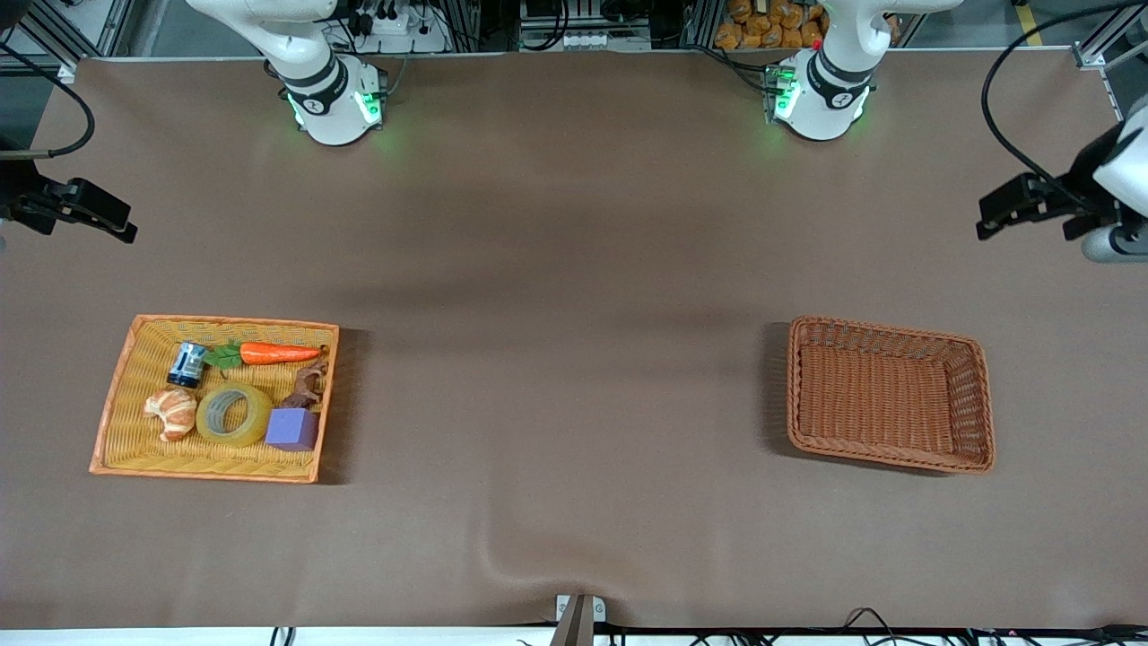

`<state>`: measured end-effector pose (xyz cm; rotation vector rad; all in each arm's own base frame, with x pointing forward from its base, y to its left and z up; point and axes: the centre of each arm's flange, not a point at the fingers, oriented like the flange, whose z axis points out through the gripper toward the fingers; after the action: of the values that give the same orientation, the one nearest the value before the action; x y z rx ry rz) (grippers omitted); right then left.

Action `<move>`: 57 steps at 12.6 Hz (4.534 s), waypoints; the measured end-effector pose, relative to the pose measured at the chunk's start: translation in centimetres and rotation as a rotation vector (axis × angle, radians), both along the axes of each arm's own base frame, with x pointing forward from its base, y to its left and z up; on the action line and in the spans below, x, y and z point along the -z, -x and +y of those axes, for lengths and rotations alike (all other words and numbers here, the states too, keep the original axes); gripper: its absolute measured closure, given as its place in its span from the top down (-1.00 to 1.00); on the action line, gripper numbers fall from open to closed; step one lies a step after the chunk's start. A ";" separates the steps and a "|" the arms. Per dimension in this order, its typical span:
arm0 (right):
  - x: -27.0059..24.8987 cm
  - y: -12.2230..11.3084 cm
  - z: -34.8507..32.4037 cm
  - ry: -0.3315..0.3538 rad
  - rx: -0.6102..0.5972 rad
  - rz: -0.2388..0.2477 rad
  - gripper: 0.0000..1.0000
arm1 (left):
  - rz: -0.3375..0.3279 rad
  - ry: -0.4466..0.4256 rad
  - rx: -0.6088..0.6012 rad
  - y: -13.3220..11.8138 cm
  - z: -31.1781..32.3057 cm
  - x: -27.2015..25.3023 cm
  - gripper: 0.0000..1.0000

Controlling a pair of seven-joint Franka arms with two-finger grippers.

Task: Transfer tape with both arms

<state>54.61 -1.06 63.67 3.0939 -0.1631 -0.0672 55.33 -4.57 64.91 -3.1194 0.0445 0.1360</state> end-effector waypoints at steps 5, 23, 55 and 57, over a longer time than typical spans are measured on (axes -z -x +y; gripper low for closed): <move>0.7 0.0 0.0 0.000 0.000 0.014 1.00 | 0.050 -0.020 -0.081 3.5 -1.7 -2.6 1.00; 20.1 -5.1 -5.2 -0.011 0.078 0.013 1.00 | -0.030 0.011 -0.145 -0.6 1.7 0.3 1.00; 42.9 -10.1 -12.9 -0.087 0.202 -0.020 -0.56 | -0.106 0.011 -0.146 -1.6 -1.9 2.1 1.00; 42.9 -10.1 -12.9 -0.087 0.201 -0.020 -0.56 | -0.113 -0.031 -0.122 -1.2 -1.5 1.6 1.00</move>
<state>64.71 -13.92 20.81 3.1535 -0.4850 -0.0504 56.55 -6.04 63.32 -3.0917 -0.1478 -0.0375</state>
